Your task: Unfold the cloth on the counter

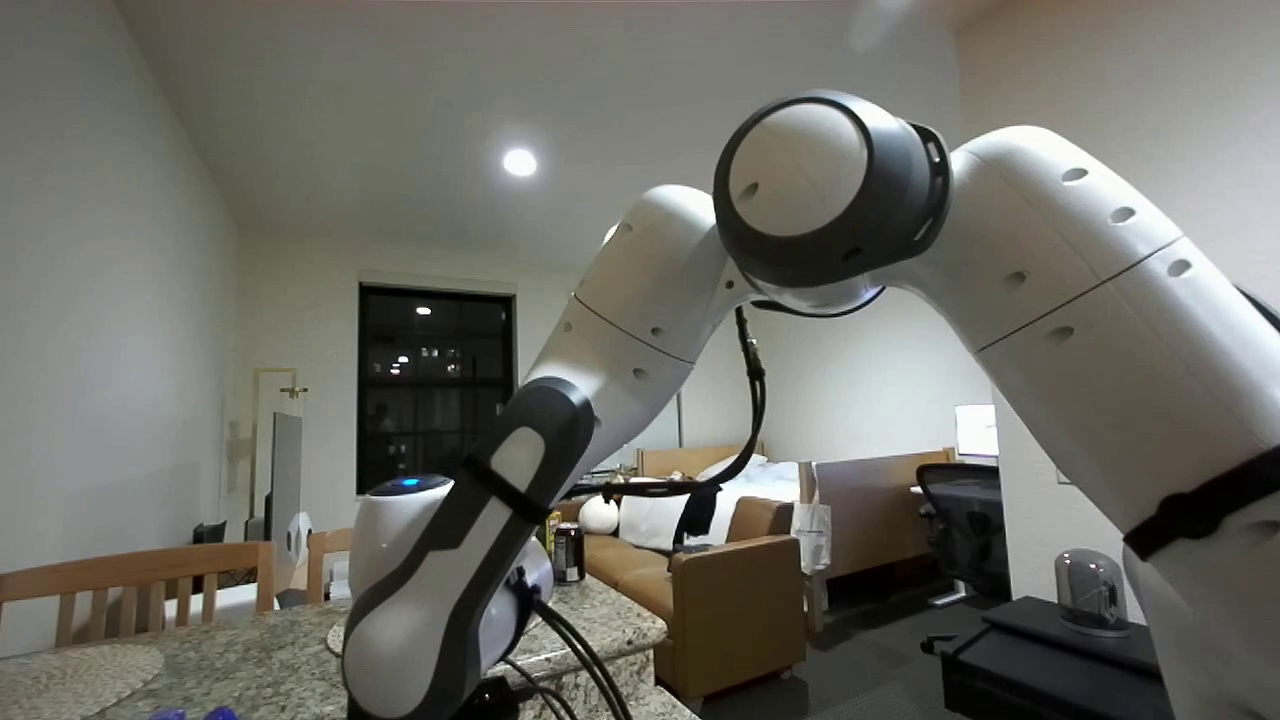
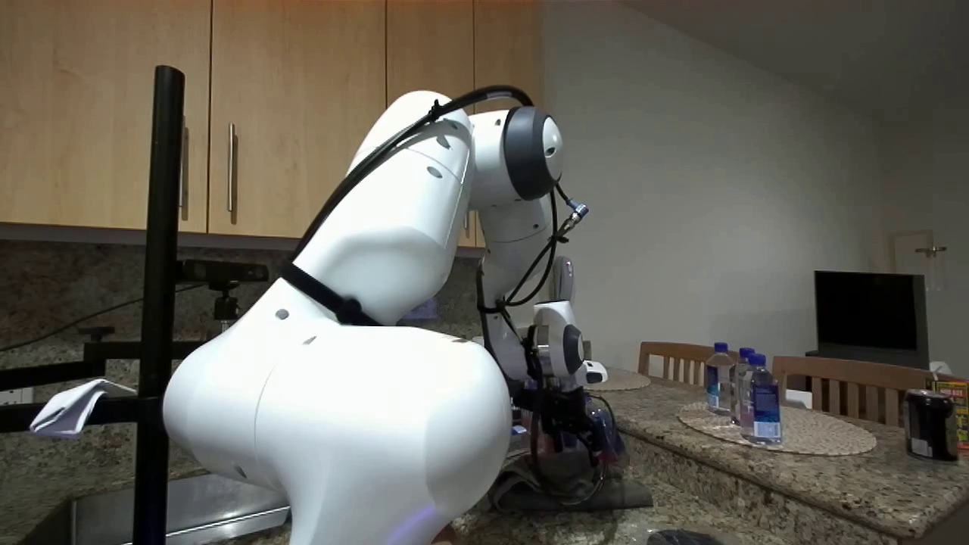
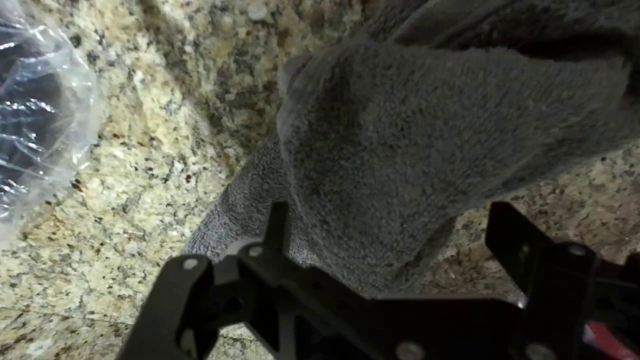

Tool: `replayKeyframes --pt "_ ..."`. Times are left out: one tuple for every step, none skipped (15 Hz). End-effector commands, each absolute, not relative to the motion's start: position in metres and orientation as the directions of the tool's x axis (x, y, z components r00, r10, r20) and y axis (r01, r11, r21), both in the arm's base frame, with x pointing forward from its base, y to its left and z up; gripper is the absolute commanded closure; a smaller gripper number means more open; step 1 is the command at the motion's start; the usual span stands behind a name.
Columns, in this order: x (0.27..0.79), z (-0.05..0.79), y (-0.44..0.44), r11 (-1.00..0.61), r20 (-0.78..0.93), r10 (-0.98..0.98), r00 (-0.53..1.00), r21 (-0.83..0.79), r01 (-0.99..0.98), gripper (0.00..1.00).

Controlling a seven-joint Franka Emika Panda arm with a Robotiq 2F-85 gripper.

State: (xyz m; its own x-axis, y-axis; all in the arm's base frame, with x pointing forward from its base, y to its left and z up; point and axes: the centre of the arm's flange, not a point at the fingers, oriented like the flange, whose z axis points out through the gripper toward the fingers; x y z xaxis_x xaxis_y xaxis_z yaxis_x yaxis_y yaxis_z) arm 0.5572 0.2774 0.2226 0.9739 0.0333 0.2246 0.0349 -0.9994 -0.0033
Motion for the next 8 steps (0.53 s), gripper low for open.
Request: replayKeyframes --pt "0.560 0.211 0.283 -1.000 0.225 0.014 0.974 -0.004 0.015 0.00" --pt "0.560 0.209 0.283 -1.000 0.222 0.015 0.975 -0.002 0.016 0.00" --pt "0.561 0.207 0.283 -1.000 0.220 0.015 0.975 -0.001 0.016 0.00" --pt "0.562 0.204 0.284 -1.000 0.218 0.015 0.976 0.003 0.015 0.00" --pt "0.562 0.202 0.284 -1.000 0.216 0.016 0.976 0.004 0.015 0.00" --pt "0.562 0.201 0.284 -1.000 0.214 0.015 0.977 0.005 0.015 0.00" --pt "0.563 0.199 0.285 -1.000 0.213 0.015 0.977 0.006 0.014 0.00" --pt "0.563 0.198 0.285 -1.000 0.211 0.016 0.977 0.008 0.015 0.00"
